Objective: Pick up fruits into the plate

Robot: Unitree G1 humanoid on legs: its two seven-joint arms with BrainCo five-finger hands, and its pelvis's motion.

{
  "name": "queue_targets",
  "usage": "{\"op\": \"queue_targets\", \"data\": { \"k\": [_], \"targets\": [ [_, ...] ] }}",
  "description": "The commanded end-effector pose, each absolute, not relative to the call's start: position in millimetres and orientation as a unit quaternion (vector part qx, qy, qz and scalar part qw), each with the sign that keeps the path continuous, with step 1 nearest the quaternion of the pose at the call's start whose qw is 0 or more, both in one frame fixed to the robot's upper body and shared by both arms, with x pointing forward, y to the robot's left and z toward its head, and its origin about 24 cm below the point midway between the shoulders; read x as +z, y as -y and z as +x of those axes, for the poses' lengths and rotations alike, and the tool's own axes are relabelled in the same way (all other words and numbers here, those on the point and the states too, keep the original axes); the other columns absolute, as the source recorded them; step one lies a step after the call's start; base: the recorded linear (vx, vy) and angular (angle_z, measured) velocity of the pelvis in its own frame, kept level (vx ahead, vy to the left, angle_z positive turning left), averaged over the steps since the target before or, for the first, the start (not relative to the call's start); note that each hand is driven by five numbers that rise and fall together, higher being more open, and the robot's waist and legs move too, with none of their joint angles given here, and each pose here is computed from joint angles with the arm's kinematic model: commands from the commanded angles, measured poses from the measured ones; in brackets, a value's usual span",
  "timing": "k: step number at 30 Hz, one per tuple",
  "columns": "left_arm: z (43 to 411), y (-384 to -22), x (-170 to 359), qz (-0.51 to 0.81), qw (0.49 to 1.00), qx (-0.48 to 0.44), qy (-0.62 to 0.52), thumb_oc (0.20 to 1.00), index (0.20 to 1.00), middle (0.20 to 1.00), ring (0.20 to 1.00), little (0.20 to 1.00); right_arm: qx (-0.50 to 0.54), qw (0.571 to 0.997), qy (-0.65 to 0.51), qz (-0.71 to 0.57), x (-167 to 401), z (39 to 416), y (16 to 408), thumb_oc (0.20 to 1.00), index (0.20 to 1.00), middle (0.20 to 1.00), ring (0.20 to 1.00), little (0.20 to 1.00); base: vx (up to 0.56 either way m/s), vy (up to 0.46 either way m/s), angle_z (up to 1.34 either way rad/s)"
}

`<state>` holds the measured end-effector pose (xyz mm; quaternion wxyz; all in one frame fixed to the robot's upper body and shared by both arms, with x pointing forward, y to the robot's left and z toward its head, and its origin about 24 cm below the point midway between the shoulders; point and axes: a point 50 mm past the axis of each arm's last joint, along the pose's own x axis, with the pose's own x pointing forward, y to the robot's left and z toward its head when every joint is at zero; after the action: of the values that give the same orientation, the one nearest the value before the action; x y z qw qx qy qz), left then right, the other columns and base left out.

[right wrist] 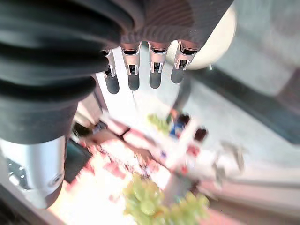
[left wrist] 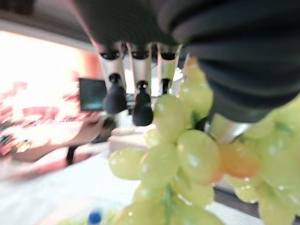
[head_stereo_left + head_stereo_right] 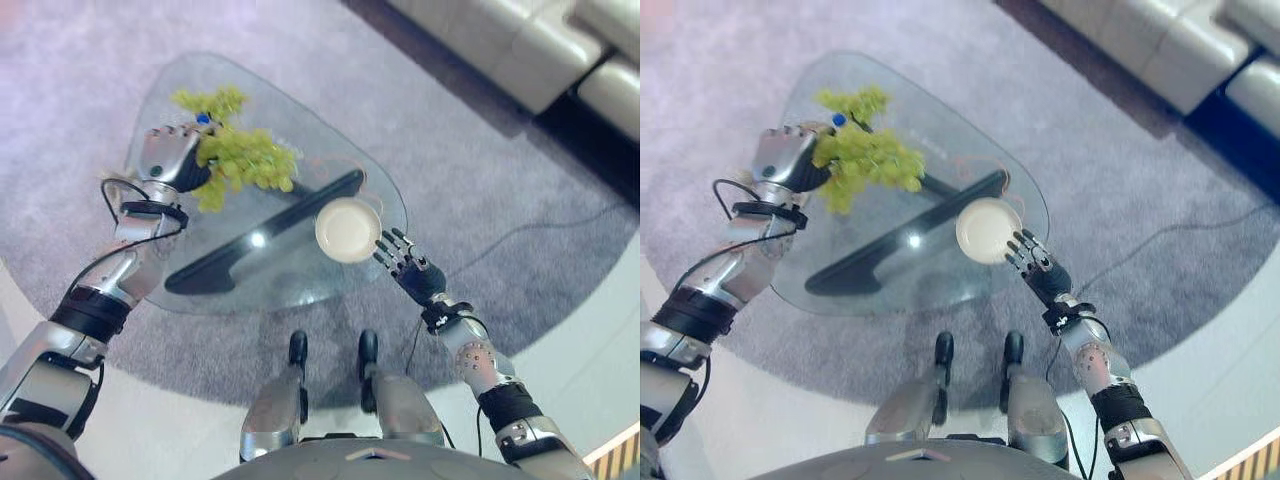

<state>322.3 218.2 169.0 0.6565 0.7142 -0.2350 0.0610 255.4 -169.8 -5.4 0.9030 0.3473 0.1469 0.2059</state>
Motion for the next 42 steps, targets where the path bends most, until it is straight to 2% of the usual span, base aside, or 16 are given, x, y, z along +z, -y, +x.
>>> {"op": "queue_targets", "data": {
  "k": [1, 4, 9, 20, 34, 42],
  "targets": [
    [315.3, -216.9, 189.4, 0.743, 0.606, 0.048, 0.279, 0.200, 0.200, 0.200, 0.200, 0.200, 0.264, 0.854, -0.176, 0.412, -4.2, 235.4, 160.1, 1.000, 1.000, 1.000, 1.000, 1.000, 0.05, -0.065, 0.24],
    [311.9, -199.3, 188.0, 0.758, 0.575, -0.003, 0.308, 0.200, 0.200, 0.200, 0.200, 0.200, 0.343, 0.799, -0.199, 0.452, 7.1, 226.9, 143.0, 1.000, 1.000, 1.000, 1.000, 1.000, 0.03, -0.064, 0.21],
    [305.5, -175.6, 187.4, 0.764, 0.536, -0.074, 0.351, 0.200, 0.200, 0.200, 0.200, 0.200, 0.412, 0.743, -0.233, 0.474, 22.4, 214.8, 124.1, 1.000, 1.000, 1.000, 1.000, 1.000, 0.01, -0.030, 0.08],
    [291.0, -141.0, 194.7, 0.730, 0.517, -0.121, 0.430, 0.200, 0.200, 0.200, 0.200, 0.200, 0.493, 0.651, -0.248, 0.521, 48.4, 191.0, 88.3, 1.000, 1.000, 1.000, 1.000, 1.000, 0.00, -0.008, 0.06],
    [272.2, -113.8, 200.5, 0.692, 0.503, -0.177, 0.486, 0.200, 0.200, 0.200, 0.200, 0.200, 0.515, 0.635, -0.239, 0.524, 54.7, 183.3, 76.9, 1.000, 1.000, 1.000, 1.000, 1.000, -0.01, -0.002, 0.03],
    [274.8, -117.0, 212.8, 0.690, 0.515, -0.139, 0.489, 0.200, 0.200, 0.200, 0.200, 0.200, 0.521, 0.629, -0.242, 0.523, 54.8, 180.1, 74.0, 1.000, 1.000, 1.000, 1.000, 1.000, 0.01, -0.004, 0.06]
  ]
}}
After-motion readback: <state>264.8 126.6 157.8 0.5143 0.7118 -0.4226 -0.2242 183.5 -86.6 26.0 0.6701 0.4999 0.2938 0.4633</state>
